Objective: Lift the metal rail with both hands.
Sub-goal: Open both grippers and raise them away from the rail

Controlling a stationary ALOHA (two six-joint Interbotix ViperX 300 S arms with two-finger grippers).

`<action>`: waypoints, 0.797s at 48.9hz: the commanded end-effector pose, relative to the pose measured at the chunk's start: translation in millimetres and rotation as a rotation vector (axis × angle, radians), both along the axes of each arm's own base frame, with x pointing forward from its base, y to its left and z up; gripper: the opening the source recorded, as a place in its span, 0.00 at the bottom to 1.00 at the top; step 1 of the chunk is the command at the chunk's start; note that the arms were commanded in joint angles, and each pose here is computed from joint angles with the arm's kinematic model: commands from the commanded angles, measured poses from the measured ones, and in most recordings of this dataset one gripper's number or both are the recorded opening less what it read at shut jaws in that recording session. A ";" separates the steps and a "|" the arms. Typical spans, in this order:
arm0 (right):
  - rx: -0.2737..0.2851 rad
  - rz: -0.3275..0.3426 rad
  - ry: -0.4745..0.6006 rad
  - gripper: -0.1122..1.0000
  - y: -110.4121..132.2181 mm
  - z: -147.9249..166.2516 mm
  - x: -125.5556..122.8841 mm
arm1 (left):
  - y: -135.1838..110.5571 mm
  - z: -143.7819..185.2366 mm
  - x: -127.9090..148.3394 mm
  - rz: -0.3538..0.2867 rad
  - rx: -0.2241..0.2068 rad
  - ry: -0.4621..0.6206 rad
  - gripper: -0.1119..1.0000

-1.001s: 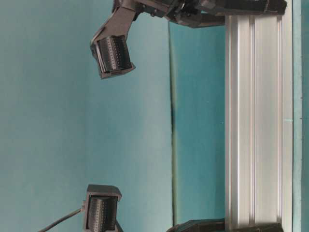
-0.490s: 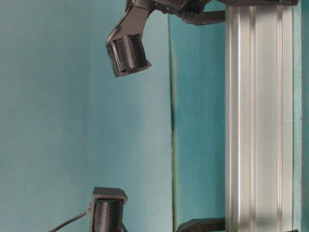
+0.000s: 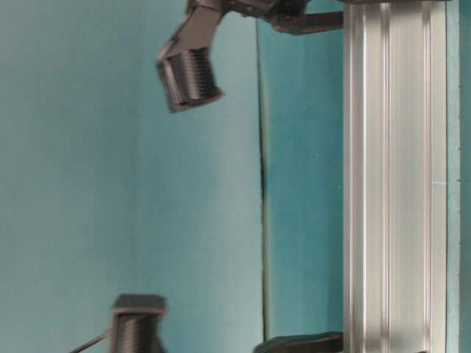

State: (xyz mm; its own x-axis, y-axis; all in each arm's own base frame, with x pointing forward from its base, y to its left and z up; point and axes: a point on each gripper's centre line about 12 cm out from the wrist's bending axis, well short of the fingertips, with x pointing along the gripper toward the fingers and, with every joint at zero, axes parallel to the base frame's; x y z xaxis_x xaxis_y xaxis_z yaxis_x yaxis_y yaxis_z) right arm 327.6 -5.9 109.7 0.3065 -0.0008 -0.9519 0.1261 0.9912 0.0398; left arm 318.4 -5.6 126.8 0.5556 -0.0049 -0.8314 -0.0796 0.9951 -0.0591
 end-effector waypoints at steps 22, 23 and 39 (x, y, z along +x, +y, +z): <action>-0.008 -0.016 -0.313 0.95 -3.8 109.7 -12.1 | 6.5 92.5 -16.9 -0.008 0.023 -0.268 0.96; -0.009 -0.014 -0.325 0.95 -3.8 112.8 -12.7 | 7.4 95.4 -17.7 -0.005 0.024 -0.279 0.96; -0.020 -0.006 -0.495 0.95 -3.4 143.3 -30.3 | 9.9 131.0 -34.3 0.004 0.027 -0.408 0.96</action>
